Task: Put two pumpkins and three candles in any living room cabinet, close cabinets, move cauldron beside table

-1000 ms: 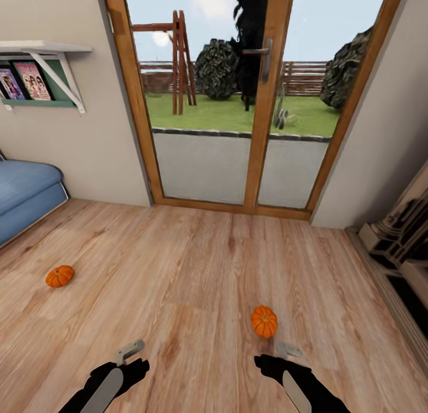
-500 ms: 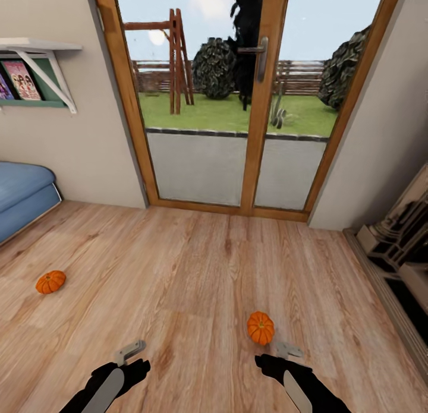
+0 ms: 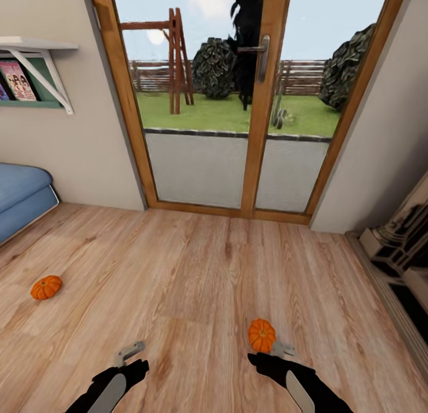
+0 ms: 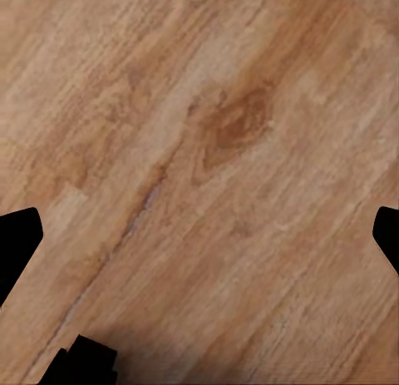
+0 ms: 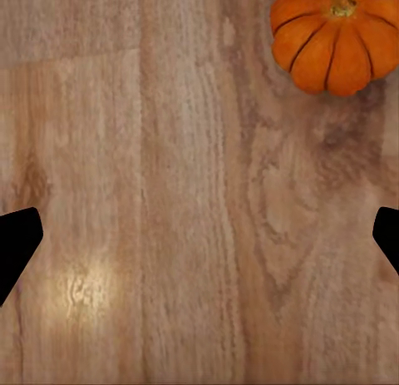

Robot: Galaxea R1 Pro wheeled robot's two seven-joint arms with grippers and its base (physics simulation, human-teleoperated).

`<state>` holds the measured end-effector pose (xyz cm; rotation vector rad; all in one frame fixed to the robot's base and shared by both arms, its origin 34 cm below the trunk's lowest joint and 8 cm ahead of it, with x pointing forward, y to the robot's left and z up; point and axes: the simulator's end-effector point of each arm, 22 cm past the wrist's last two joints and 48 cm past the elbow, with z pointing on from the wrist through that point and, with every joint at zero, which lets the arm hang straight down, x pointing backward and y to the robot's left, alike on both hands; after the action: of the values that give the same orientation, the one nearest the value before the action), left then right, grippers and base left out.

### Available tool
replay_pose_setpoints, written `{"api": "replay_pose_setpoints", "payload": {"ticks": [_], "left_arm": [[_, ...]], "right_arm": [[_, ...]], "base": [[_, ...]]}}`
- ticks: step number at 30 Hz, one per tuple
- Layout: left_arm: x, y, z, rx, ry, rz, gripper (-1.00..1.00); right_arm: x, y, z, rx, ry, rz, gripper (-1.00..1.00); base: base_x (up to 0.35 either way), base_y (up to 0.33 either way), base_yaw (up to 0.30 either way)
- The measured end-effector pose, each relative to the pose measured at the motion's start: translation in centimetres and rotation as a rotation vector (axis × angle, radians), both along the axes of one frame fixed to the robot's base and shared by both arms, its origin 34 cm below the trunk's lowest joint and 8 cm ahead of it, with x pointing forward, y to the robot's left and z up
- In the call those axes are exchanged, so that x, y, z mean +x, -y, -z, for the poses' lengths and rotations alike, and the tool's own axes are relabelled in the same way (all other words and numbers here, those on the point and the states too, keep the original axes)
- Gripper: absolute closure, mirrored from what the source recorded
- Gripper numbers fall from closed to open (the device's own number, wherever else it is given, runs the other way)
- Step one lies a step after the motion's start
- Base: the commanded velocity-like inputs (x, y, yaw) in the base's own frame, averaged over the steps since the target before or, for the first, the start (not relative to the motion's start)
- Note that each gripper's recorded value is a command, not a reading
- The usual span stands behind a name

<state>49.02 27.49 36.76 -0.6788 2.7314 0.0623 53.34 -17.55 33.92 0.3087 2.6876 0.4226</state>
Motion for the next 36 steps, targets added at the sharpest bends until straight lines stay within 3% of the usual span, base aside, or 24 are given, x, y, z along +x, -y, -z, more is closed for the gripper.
{"api": "replay_pose_setpoints", "payload": {"ticks": [3,7,13,18,22,24,27,36], "left_arm": [[-0.1,0.4,0.1,0.004,0.003,0.014,-1.00],[-0.2,0.4,0.1,0.007,0.002,0.020,-1.00],[0.1,0.6,-0.1,0.001,0.011,0.021,-1.00],[1.4,1.0,-1.0,-0.019,0.033,0.024,-1.00],[4.9,2.8,-4.2,-0.079,0.057,0.091,-1.00],[7.2,4.0,-7.3,-0.142,0.074,0.128,-1.00],[8.3,4.8,-9.6,-0.187,0.077,0.165,-1.00],[8.3,4.8,-10.1,-0.222,0.070,0.157,-1.00]], "right_arm": [[-0.9,0.4,0.7,0.007,-0.016,0.028,-1.00],[-1.2,2.1,1.1,0.043,-0.016,0.130,-1.00],[-1.3,4.6,1.0,0.113,0.003,0.184,-1.00],[-1.1,5.7,0.9,0.127,0.011,0.232,-1.00],[-0.7,8.1,0.8,0.120,0.022,0.299,-1.00],[-0.7,8.7,0.8,0.121,0.024,0.321,-1.00],[-0.7,9.0,0.8,0.120,0.024,0.330,-1.00],[-0.9,9.6,0.9,0.116,0.020,0.347,-1.00]], "base": [[0.092,-0.005,0.000],[0.209,-0.038,0.000],[0.164,-0.005,0.000],[0.309,0.000,0.000],[0.316,0.000,0.000],[0.289,0.000,0.000],[0.269,0.000,0.000],[0.243,0.050,0.000]]}}
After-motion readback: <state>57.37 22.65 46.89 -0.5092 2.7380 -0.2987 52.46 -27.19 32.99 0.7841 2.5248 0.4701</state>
